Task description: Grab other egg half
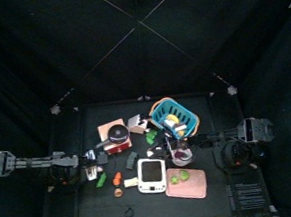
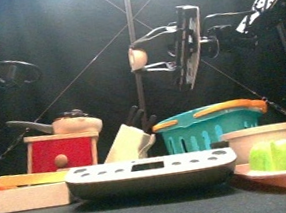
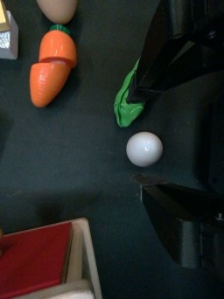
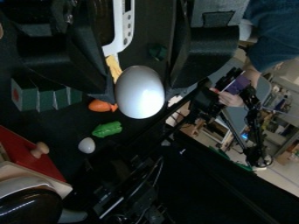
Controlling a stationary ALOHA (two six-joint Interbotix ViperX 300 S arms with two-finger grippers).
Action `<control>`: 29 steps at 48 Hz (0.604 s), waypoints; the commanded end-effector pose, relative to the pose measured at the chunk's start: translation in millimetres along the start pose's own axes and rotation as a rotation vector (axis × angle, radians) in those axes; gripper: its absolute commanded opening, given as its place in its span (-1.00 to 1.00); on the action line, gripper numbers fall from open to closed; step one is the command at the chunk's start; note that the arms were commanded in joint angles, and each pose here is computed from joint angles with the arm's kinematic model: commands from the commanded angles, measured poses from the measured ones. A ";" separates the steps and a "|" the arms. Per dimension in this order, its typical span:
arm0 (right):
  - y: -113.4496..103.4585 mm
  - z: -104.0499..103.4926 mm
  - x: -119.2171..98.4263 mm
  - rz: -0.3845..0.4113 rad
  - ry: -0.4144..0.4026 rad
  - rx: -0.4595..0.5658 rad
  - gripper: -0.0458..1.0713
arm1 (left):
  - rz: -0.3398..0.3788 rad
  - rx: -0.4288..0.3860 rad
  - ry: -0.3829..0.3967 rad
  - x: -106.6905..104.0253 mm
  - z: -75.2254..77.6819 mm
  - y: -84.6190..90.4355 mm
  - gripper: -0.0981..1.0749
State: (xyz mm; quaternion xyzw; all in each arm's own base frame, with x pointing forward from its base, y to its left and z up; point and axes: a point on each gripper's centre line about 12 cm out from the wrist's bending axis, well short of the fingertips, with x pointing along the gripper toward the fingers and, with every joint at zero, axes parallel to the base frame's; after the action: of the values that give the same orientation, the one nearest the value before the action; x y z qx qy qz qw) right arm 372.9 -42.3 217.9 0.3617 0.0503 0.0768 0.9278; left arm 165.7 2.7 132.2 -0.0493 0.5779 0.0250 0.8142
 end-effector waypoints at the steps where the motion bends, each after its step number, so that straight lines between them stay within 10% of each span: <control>1: 9.1 10.4 2.2 0.027 -0.026 -0.019 0.23 | 0.002 -0.009 0.023 4.0 5.7 0.3 0.84; 29: 5.1 7.7 5.2 0.022 -0.017 -0.015 0.23 | 0.066 -0.079 0.057 8.5 5.4 14.7 0.84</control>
State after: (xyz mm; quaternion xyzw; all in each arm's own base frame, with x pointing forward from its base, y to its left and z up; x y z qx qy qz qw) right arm 375.5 -42.7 211.9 0.3629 0.0578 0.0751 0.9270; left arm 165.6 16.2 119.3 -0.0645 0.6094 0.0718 0.7870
